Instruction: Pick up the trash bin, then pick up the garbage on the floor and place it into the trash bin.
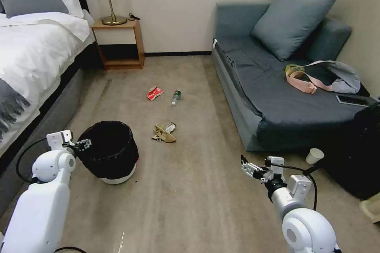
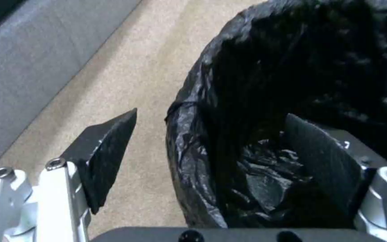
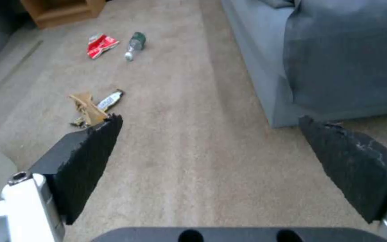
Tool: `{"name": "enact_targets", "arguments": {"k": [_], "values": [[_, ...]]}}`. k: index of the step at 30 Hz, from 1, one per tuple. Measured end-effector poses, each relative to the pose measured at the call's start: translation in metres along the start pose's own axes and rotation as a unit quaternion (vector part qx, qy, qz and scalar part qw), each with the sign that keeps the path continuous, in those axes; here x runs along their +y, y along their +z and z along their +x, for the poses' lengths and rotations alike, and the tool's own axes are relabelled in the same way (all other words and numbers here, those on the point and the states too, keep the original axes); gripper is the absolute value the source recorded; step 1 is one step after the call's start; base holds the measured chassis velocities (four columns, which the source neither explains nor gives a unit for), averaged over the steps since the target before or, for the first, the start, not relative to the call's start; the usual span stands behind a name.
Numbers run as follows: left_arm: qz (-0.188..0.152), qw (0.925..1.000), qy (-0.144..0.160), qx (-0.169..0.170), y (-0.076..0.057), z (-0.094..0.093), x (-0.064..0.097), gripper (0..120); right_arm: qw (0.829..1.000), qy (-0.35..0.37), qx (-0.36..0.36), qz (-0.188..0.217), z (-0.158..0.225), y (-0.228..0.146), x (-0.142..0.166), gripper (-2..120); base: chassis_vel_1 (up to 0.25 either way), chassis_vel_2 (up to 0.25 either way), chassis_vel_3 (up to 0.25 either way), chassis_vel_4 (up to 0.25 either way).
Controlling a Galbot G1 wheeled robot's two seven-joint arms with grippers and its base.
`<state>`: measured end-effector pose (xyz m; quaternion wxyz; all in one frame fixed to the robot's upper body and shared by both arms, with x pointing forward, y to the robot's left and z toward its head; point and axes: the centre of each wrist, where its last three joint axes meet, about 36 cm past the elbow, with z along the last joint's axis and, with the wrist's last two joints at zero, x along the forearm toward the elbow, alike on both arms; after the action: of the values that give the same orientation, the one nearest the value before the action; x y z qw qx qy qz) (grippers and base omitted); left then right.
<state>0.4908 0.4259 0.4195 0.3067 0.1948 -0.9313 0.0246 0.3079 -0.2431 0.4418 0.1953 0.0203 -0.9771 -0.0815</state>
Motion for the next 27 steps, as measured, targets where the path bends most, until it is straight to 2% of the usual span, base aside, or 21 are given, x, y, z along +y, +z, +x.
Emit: {"name": "enact_targets", "arguments": {"k": [7, 9, 14, 27], "values": [[-0.003, 1.0000, -0.001, 0.005, -0.001, -0.007, -0.001, 86, 1.000, -0.003, 0.001, 0.000, -0.003, 0.000, 0.002, 100, 0.000, 0.000, 0.000, 0.000], [-0.007, 0.9999, -0.002, 0.013, -0.005, -0.019, -0.007, 86, 1.000, -0.008, 0.002, 0.001, -0.006, -0.001, 0.005, 100, 0.000, 0.000, 0.000, 0.000], [-0.014, 0.9997, -0.004, 0.021, -0.005, -0.028, -0.012, 86, 1.000, -0.008, 0.004, 0.004, -0.008, -0.002, 0.005, 100, 0.000, 0.000, 0.000, 0.000], [-0.025, 0.9981, -0.021, 0.052, 0.004, -0.050, -0.012, 86, 1.000, -0.008, 0.007, 0.004, -0.013, -0.003, 0.002, 100, 0.000, 0.000, 0.000, 0.000]]}}
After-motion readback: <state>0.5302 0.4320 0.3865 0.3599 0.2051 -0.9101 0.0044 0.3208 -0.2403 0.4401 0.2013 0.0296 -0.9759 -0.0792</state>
